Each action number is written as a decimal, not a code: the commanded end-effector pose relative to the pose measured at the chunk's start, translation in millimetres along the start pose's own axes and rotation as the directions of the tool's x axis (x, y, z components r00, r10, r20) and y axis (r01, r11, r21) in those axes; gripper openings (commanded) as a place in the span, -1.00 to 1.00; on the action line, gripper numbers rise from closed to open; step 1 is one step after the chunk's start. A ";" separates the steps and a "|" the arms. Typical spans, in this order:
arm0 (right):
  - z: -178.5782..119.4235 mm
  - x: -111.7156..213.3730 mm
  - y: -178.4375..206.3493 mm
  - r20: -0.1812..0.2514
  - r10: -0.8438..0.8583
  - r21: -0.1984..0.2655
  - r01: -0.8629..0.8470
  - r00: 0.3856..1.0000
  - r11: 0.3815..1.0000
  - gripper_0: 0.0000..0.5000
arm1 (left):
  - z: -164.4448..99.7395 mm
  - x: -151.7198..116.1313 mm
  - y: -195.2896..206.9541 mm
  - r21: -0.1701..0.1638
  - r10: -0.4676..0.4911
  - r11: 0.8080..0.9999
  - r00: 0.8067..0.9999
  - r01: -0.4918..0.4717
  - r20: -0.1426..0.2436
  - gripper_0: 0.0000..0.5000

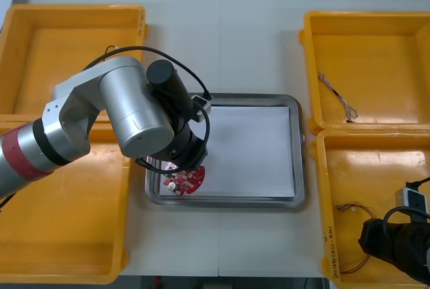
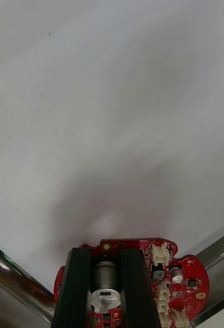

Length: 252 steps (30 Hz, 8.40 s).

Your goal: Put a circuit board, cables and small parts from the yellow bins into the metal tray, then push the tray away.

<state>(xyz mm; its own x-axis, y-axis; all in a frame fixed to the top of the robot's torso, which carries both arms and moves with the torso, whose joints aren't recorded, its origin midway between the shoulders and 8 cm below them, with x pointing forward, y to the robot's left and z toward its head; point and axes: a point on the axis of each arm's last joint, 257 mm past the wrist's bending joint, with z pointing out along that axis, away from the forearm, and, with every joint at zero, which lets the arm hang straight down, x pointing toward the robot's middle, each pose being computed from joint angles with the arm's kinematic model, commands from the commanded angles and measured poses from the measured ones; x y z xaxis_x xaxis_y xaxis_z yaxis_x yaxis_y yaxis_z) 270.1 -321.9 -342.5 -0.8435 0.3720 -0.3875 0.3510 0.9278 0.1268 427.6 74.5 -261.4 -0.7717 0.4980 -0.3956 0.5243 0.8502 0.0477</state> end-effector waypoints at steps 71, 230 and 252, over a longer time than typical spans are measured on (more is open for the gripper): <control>-193.3 -142.3 71.1 0.190 -0.850 0.023 0.863 0.492 0.504 -1.00 | -145.7 -20.9 173.1 -0.127 -0.217 0.968 0.976 0.216 0.009 1.00; -49.3 -32.0 284.6 0.102 -0.965 0.025 0.970 -0.243 -0.241 -1.00 | -142.7 -84.4 125.0 -0.081 -0.224 0.967 0.961 0.240 0.163 -0.99; -68.6 -44.3 282.5 0.090 -0.977 0.032 0.981 -0.192 -0.189 -1.00 | -143.6 -84.6 123.4 -0.075 -0.230 0.967 0.959 0.245 0.165 -0.98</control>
<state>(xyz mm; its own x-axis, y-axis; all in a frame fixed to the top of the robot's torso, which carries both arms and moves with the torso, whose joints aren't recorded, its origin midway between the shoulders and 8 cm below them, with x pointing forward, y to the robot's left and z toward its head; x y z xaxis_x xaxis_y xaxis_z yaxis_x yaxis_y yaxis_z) 383.2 -93.3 -247.5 -0.1427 -0.9878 -0.0627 -0.8871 0.1557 -0.4346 504.9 183.0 -115.2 -0.8314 0.2483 -0.4972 0.2732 0.9617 0.0233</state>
